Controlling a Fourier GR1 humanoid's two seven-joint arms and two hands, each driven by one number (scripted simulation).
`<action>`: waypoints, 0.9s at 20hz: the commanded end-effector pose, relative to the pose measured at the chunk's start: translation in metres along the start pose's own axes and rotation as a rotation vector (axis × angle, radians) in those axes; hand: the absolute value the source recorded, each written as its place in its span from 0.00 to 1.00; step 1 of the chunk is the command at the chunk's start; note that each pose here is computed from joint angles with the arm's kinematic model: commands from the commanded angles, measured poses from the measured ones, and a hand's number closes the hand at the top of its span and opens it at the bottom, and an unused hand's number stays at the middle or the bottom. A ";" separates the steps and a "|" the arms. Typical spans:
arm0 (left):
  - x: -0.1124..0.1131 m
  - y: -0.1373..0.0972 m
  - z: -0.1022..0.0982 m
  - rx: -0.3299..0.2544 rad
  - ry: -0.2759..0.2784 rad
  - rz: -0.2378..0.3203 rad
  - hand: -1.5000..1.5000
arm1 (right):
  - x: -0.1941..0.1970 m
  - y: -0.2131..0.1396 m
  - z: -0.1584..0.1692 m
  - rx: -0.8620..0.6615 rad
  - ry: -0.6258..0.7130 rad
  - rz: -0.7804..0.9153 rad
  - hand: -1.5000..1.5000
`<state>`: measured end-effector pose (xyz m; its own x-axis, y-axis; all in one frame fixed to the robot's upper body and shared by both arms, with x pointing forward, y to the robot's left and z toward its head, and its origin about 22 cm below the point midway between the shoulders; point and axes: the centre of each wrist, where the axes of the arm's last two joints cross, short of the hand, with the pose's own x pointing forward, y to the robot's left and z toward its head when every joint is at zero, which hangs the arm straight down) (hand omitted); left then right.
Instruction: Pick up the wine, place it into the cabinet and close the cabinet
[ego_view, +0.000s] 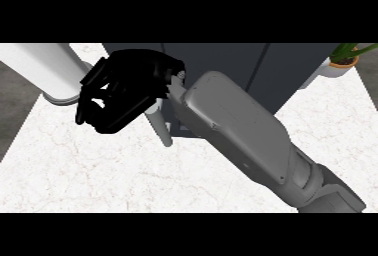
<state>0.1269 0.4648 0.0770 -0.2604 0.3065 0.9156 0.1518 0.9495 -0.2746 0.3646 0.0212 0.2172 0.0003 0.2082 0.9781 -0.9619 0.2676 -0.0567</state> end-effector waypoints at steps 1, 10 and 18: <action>-0.008 -0.002 0.016 -0.020 -0.033 0.034 0.00 | -0.013 -0.021 -0.002 0.041 -0.012 -0.075 1.00; -0.006 0.003 0.001 -0.015 -0.046 0.028 0.00 | -0.026 -0.055 0.007 0.040 -0.083 -0.157 1.00; 0.006 0.007 -0.007 -0.017 -0.047 0.009 0.00 | -0.025 -0.090 0.046 -0.183 -0.140 -0.137 1.00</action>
<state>0.1317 0.4699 0.0782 -0.2823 0.3016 0.9107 0.1452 0.9518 -0.2702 0.4045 0.0067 0.1965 0.0489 0.0882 0.9949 -0.9809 0.1921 0.0312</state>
